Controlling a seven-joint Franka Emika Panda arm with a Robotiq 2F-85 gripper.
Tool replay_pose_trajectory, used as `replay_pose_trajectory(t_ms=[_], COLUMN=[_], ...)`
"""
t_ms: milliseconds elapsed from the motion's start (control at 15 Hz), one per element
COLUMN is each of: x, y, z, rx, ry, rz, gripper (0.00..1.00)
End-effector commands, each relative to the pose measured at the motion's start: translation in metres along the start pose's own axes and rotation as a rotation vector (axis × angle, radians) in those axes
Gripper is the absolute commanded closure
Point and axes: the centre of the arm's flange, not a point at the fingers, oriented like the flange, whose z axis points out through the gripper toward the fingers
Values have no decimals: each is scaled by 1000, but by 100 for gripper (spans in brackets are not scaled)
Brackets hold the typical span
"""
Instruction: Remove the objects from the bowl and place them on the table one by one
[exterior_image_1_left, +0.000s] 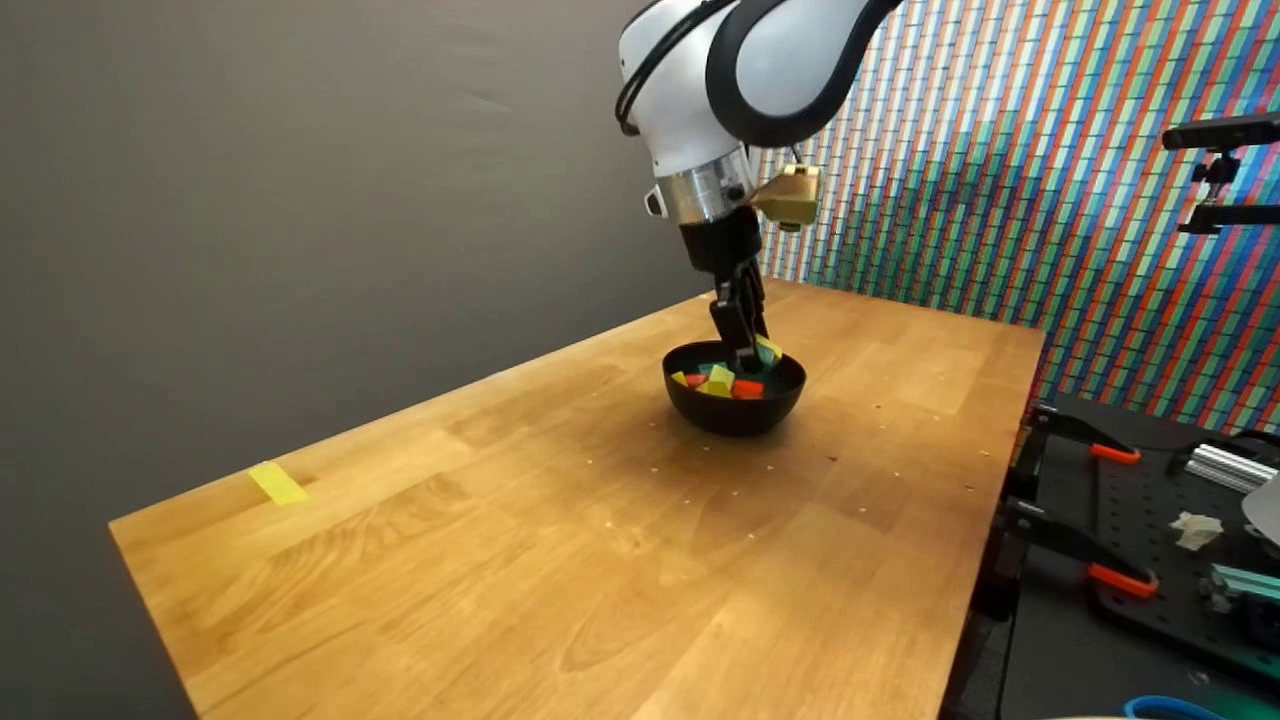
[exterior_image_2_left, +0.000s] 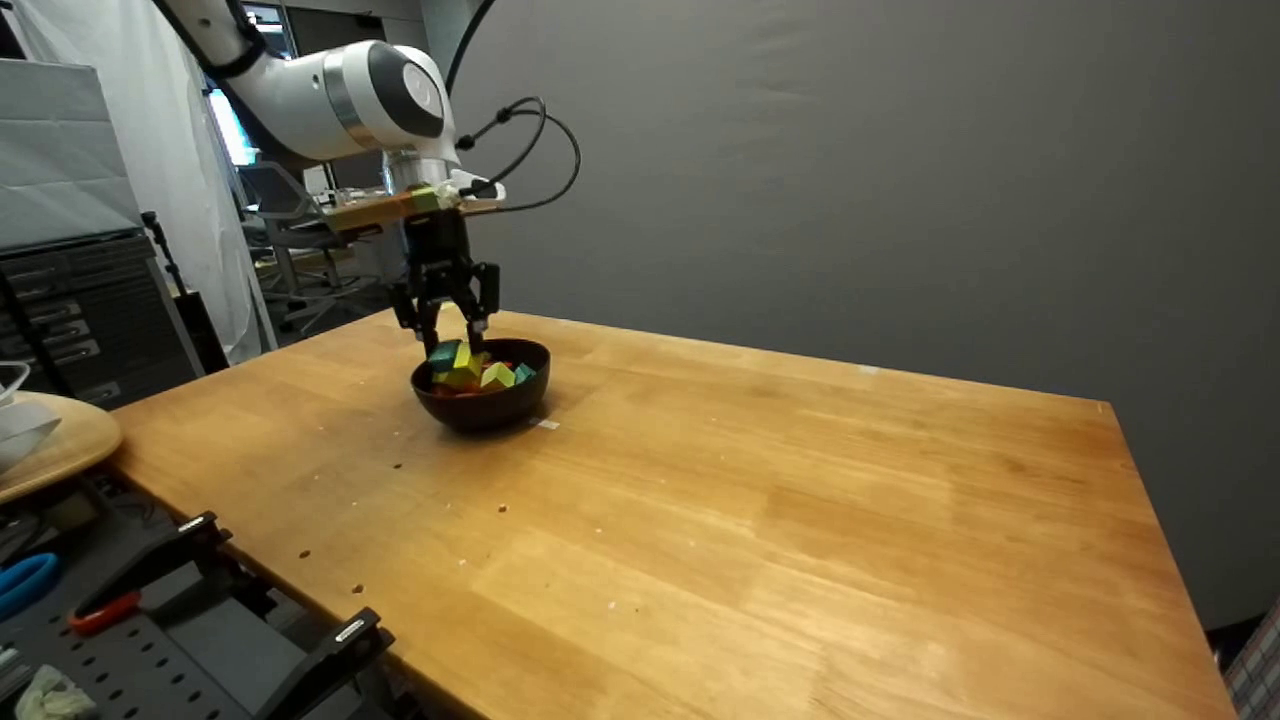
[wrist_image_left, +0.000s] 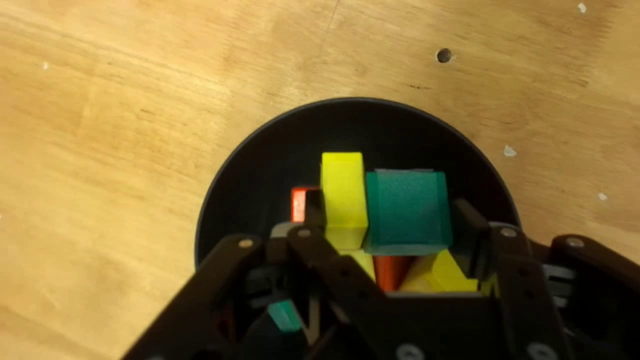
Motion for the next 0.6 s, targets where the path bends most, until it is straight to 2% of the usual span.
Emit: replay_pose_trajectory(t_ms=[0,133,267,533], x=[-26,-17,5,60], y=[-7,-25,-52,-106], z=[-93,-134,-153,-149], rx=[-4,-6,6,55], ry=[144,263,325,345], rz=[-63,-105,-172,-289], gripper=[66,66,66,66])
